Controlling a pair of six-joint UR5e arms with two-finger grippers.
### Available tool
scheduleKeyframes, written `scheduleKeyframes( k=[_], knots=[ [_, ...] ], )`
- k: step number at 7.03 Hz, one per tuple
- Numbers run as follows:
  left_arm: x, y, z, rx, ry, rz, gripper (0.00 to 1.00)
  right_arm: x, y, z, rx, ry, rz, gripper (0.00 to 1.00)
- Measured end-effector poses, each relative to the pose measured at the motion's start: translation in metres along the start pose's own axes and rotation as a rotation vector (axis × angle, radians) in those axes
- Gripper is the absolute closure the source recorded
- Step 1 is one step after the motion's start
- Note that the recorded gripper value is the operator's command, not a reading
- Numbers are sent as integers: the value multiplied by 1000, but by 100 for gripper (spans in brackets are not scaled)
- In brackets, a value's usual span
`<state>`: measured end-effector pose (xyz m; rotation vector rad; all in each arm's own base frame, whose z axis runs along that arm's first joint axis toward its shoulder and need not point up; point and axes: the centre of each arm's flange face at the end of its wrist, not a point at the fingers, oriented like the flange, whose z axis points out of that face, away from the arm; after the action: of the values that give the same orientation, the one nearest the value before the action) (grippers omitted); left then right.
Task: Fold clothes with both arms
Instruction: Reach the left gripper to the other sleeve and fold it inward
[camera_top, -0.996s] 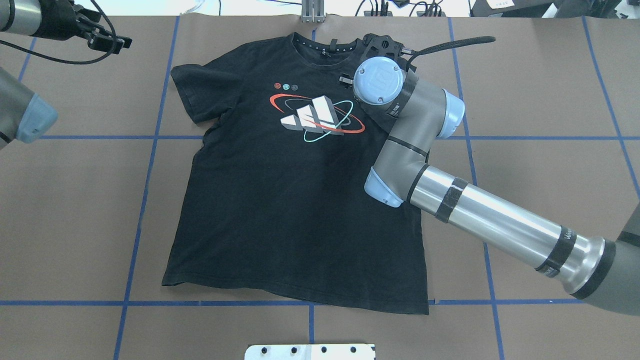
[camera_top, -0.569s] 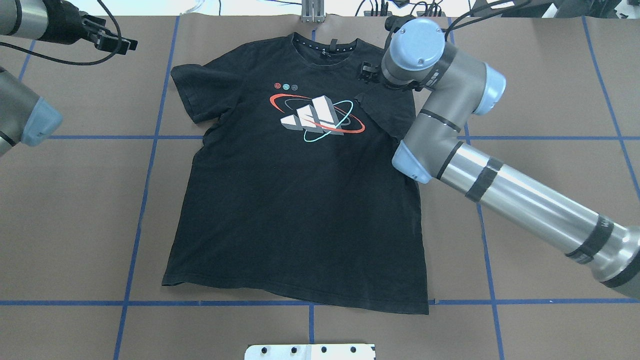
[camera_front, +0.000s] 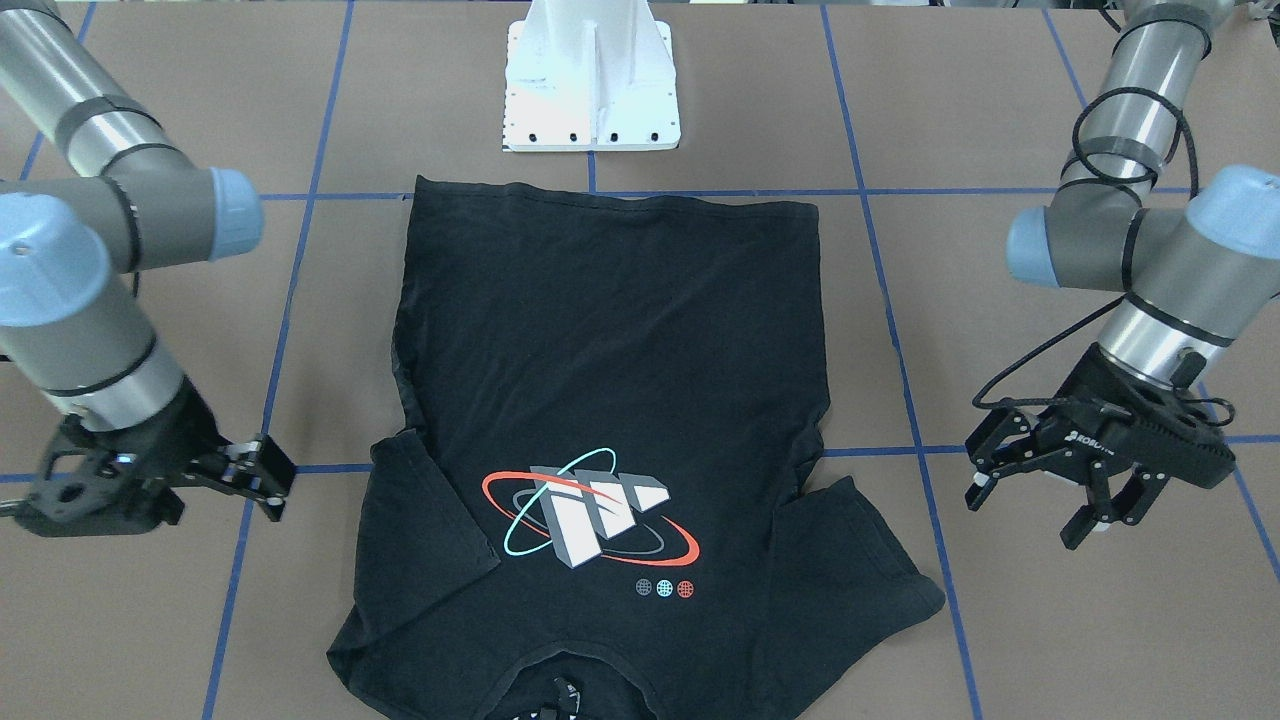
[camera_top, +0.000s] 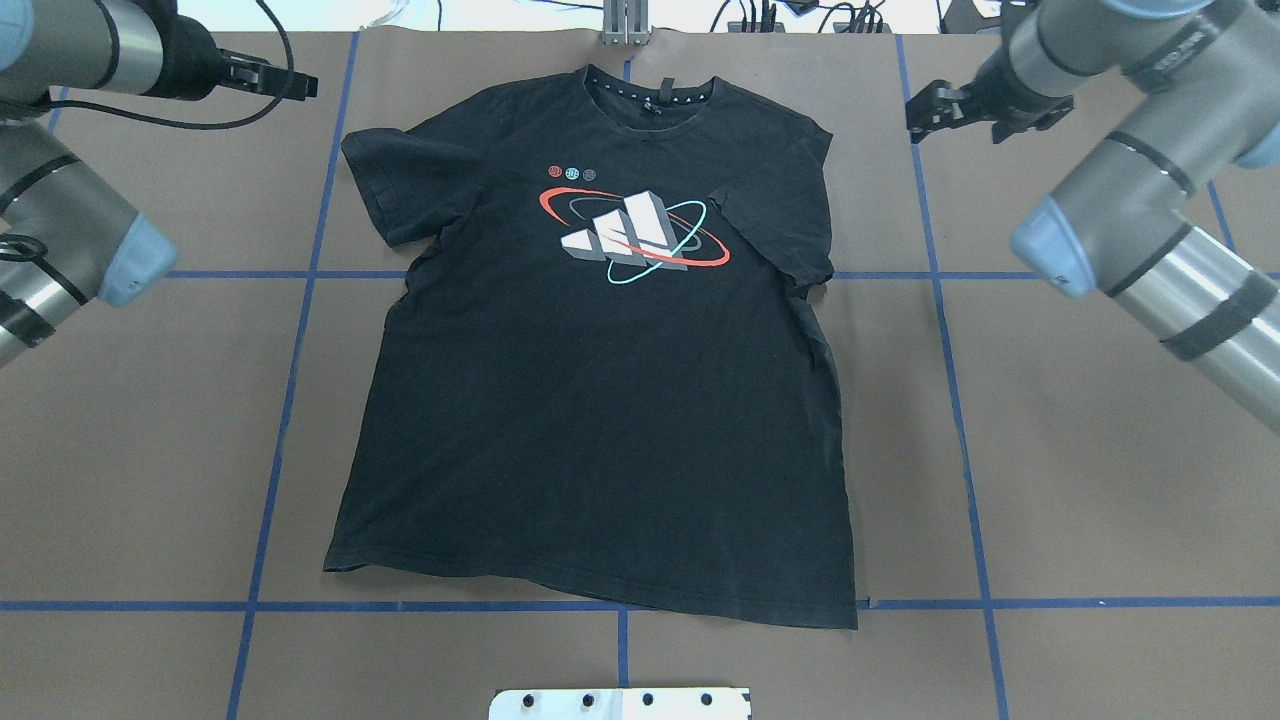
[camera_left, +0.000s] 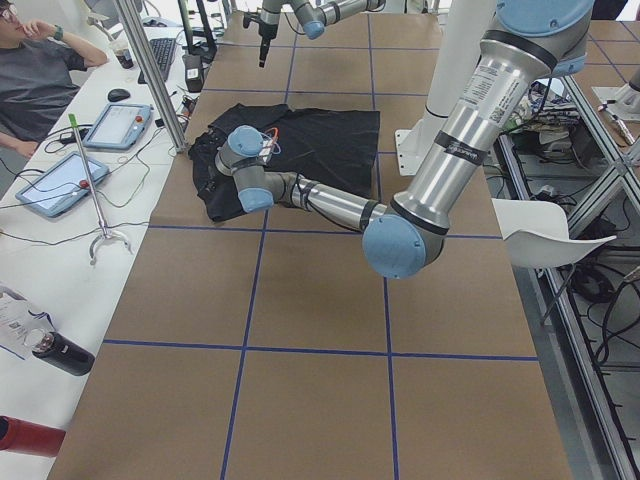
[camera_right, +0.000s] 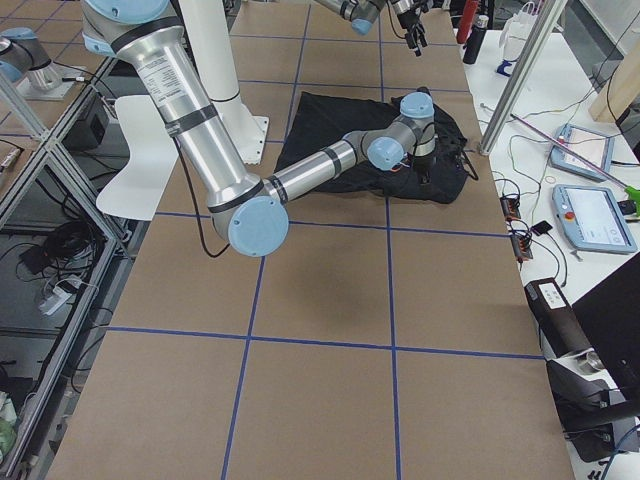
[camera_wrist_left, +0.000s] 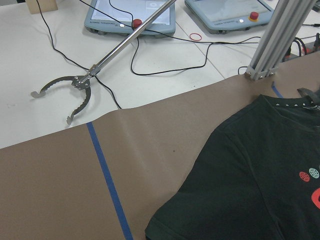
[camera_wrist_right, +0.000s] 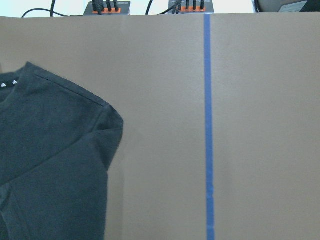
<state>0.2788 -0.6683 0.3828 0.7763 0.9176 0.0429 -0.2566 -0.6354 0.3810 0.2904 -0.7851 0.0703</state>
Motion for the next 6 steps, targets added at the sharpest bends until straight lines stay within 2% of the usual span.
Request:
scheduleKeyframes(
  k=[3,4,6],
  knots=[
    [18,-18,65,50,-100,-10,0,138,37,-20,-50,28,-109,0],
    [20,-16,79,58,-115,-7,0,171,52,-27,-63,32,-133,0],
    [29,-6,105,65,-151,0,0,198,66,-36,-70,30,-150,0]
  ],
)
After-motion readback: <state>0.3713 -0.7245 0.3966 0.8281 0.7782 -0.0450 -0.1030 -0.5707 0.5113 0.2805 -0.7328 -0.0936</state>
